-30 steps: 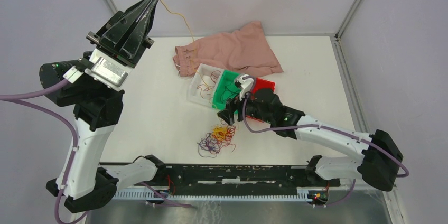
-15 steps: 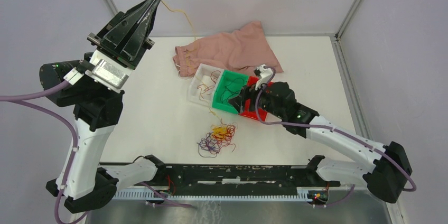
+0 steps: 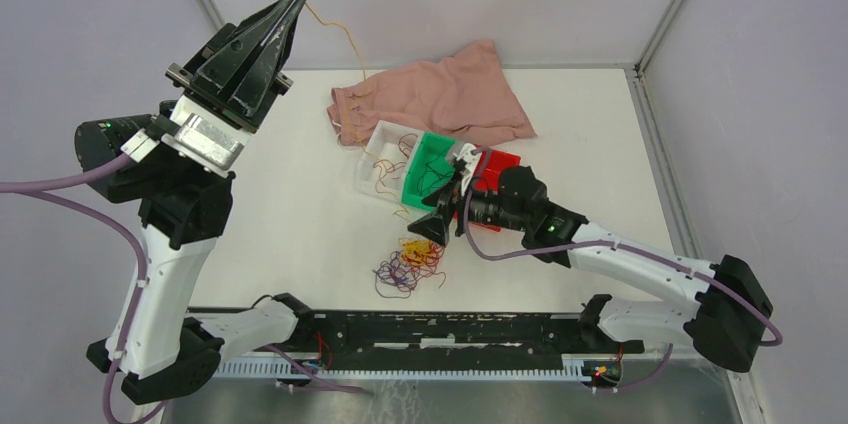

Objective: Untangle the cables

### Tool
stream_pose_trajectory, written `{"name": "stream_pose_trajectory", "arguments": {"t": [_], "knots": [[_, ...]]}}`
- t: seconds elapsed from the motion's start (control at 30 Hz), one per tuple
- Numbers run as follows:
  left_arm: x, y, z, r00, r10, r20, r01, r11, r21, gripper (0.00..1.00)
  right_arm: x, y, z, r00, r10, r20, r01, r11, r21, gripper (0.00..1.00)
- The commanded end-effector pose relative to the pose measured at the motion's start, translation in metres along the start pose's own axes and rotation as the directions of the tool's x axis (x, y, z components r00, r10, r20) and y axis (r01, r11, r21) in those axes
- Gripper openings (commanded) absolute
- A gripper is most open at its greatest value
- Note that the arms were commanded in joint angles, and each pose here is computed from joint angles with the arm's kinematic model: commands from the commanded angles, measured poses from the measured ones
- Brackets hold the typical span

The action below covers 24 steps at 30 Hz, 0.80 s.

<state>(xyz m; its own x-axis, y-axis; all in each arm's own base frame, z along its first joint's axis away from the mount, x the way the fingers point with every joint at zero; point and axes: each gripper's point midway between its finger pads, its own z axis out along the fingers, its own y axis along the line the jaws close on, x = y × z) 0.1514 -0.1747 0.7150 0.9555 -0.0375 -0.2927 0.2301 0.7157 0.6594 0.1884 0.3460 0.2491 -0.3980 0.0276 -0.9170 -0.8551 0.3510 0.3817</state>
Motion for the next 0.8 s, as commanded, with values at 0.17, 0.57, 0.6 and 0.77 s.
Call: {"name": "stream_pose_trajectory", "arguments": {"t": [0.17, 0.57, 0.6, 0.77], "knots": [[-0.005, 0.002, 0.001, 1.000, 0.013, 0.014, -0.013, 1.000, -0.004, 0.03, -0.003, 0.021, 0.026, 0.981, -0.192, -0.005, 0.191, 0.976, -0.110, 0.74], [0.013, -0.009, -0.013, 0.994, -0.065, -0.086, 0.065, 0.998, -0.002, 0.03, -0.033, 0.003, 0.030, 0.975, -0.218, 0.043, 0.216, 0.975, 0.050, 0.01], [0.022, -0.016, -0.019, 0.987, -0.096, -0.125, 0.097, 0.995, 0.002, 0.03, -0.037, 0.004, 0.028, 0.975, -0.218, 0.053, 0.215, 0.975, 0.057, 0.00], [0.089, -0.085, -0.069, 0.845, -0.348, -0.405, 0.376, 0.926, -0.010, 0.06, -0.065, 0.017, 0.012, 0.970, -0.204, 0.132, 0.198, 0.978, 0.059, 0.00]]}}
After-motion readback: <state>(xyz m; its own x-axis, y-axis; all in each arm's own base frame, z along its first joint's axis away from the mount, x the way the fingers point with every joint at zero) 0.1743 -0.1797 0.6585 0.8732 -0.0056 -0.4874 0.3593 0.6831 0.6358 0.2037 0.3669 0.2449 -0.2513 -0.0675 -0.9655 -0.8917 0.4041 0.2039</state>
